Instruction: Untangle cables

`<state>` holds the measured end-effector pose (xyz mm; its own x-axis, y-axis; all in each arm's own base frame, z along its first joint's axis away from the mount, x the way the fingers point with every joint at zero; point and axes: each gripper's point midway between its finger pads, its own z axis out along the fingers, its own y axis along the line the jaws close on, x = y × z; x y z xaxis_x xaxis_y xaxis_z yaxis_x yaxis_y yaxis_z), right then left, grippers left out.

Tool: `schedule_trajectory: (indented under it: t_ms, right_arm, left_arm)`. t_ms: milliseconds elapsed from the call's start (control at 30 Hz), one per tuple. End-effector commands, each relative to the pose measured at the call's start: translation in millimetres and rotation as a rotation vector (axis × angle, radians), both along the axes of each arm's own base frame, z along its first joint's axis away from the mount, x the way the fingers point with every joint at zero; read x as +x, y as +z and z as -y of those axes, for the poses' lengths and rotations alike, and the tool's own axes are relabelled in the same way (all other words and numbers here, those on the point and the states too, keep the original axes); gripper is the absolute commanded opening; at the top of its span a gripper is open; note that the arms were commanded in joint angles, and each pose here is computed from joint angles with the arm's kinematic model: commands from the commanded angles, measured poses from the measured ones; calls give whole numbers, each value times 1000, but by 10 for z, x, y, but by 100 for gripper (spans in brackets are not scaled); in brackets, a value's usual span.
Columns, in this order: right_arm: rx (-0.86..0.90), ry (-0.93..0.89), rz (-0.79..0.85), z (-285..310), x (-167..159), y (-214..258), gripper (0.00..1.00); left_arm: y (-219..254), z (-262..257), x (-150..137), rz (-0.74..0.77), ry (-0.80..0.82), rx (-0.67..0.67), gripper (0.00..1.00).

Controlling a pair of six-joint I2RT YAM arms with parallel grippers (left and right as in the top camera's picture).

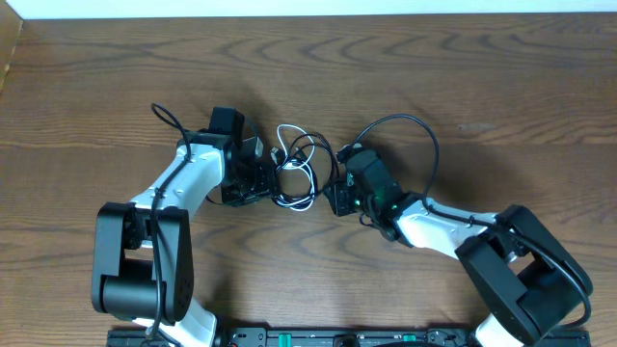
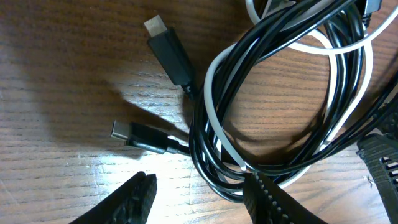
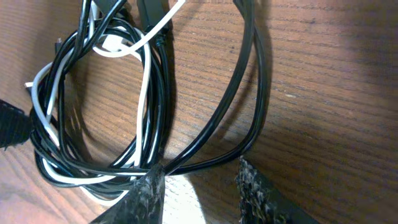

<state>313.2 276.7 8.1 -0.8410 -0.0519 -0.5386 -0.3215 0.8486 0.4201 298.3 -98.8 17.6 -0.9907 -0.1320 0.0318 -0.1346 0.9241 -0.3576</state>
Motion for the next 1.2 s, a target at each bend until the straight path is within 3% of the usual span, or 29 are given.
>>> schedule_trajectory:
  t_ms: [0,167,233,333,500,567,667,933,1033,1167]
  right_arm:
    - [-68,-44,2,76,-31,-150,37]
    - [-89,-49,11,83,-44,-164,44]
    - [-90,-48,8,83,-50,-167,64]
    - [-58,-39,22,35,-26,-82,64]
    - [40,-31,135,-133,151,214,52]
    - [11,-81,177,-54,249,236,52]
    - [-46,-139,199,73,313,202,61]
    - [-75,-139,180,90,289,50,69]
    - [-69,-133,180,68,283,49,69]
    - [-67,-109,181,-12,218,49,60]
  left_arm:
    - [-38,-10,-41,-14,-5,7,51]
    - [-21,34,-48,-18,-7,-21,49]
    - [-4,74,-54,-21,-9,-47,48]
    - [-2,78,-57,-22,-9,-49,47]
    - [-2,78,-63,-24,-9,-49,46]
    - [-2,78,-63,-24,-9,-49,46]
    - [-2,77,-62,-24,-9,-49,46]
    - [-3,77,-62,-24,-9,-48,46]
    - [-3,76,-63,-24,-9,-48,46]
    - [-3,77,-62,-24,-9,-48,41]
